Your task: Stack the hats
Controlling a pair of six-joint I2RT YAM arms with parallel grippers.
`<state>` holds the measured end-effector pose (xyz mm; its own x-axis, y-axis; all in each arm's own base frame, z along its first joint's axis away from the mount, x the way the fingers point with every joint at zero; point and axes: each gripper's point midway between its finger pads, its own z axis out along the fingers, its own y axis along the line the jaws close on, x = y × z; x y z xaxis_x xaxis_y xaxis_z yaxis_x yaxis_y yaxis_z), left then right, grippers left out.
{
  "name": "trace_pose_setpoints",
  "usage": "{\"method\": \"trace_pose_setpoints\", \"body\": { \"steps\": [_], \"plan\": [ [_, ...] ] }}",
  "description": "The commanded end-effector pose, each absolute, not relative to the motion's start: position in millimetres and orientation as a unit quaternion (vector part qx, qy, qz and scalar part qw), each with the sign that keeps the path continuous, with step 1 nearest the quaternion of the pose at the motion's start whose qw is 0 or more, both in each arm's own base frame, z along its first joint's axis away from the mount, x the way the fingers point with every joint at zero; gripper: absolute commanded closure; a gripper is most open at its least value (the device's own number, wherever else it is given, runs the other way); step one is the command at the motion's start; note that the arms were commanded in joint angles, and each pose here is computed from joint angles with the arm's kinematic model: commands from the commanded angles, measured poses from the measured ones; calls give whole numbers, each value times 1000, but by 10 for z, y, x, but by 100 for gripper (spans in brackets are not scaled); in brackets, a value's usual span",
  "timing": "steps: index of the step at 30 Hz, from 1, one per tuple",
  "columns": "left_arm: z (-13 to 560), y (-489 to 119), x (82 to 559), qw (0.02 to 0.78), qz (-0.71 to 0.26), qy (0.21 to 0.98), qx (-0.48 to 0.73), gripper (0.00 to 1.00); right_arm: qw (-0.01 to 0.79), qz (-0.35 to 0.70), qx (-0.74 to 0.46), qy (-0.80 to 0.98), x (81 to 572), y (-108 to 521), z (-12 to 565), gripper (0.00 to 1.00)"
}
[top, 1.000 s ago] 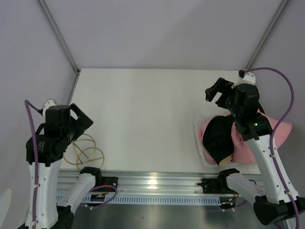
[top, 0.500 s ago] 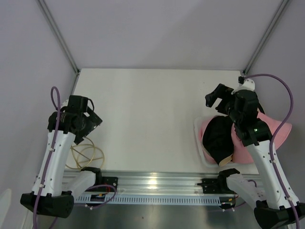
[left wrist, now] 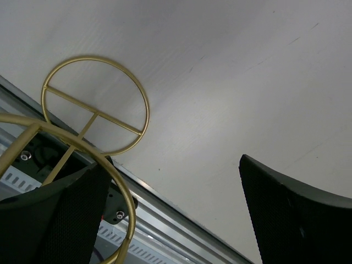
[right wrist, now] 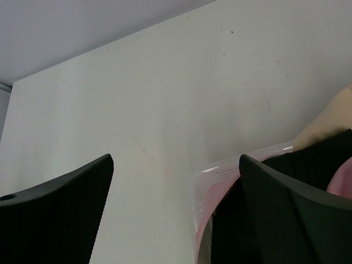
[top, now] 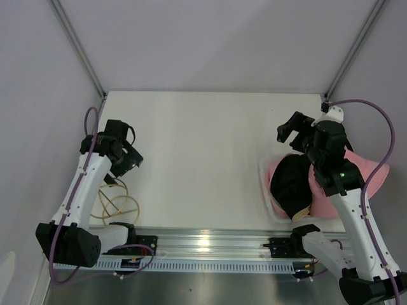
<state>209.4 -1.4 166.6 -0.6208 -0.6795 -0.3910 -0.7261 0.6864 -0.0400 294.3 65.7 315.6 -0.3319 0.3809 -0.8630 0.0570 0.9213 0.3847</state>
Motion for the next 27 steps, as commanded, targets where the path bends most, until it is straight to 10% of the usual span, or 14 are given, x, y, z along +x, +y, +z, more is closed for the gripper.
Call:
{"method": "trace_pose_setpoints", "body": {
  "steps": [1, 27],
  "plan": [
    [1824, -120, 2369, 238, 15, 899, -367, 3, 573, 130, 148, 796, 2916, 575, 3202, 1],
    [1977, -2511, 3242, 212, -128, 968, -33, 6, 576, 45, 230, 783, 2706, 2, 3164, 1]
  ]
}}
